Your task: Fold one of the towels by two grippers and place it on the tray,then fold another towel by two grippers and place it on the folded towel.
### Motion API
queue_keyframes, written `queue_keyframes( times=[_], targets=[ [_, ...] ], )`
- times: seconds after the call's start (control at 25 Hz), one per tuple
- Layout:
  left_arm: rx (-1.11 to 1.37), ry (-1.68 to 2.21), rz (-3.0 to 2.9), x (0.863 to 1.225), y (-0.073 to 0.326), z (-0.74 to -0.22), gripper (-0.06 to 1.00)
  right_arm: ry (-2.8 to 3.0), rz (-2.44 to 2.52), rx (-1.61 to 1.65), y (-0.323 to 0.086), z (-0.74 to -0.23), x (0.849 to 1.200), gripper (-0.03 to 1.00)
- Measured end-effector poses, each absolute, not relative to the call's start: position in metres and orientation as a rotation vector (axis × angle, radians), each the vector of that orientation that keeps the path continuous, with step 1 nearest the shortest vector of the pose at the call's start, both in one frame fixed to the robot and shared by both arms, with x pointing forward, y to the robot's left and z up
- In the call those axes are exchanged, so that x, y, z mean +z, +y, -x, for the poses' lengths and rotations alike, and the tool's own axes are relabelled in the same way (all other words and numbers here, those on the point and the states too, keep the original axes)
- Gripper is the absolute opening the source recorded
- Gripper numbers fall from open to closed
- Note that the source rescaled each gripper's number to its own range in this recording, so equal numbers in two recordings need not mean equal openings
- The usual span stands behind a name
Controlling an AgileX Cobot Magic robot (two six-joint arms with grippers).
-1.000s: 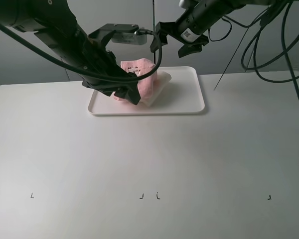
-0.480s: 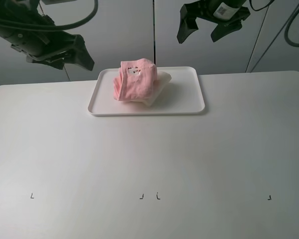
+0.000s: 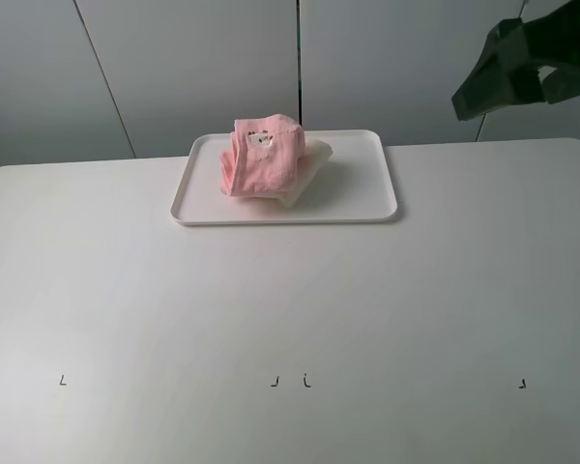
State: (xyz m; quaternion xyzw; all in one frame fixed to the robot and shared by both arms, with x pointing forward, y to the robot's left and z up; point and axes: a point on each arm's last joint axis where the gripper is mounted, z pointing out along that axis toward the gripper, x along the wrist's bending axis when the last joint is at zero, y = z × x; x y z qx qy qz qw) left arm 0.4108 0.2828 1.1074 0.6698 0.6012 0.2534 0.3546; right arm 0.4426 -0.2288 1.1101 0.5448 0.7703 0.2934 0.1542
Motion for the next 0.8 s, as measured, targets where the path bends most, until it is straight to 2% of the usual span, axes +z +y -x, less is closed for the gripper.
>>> queue_keyframes(
  times=[0.16,0.4,0.8],
  targets=[
    [0.631,1.579,-1.723,1.109,0.283,-0.387,0.99,2.159,-1.542,0.882,-0.244,-0.392,1.112,1.0],
    [0.599,1.62,-1.7,1.091,0.285,-0.351,0.99,2.073,-1.461,0.981,-0.262,-0.331,1.114,1.0],
    [0.729,1.615,-1.636,1.073,0.293,-0.287,0.99,2.045,-1.408,1.01,-0.28,-0.27,1.099,1.0]
  ],
)
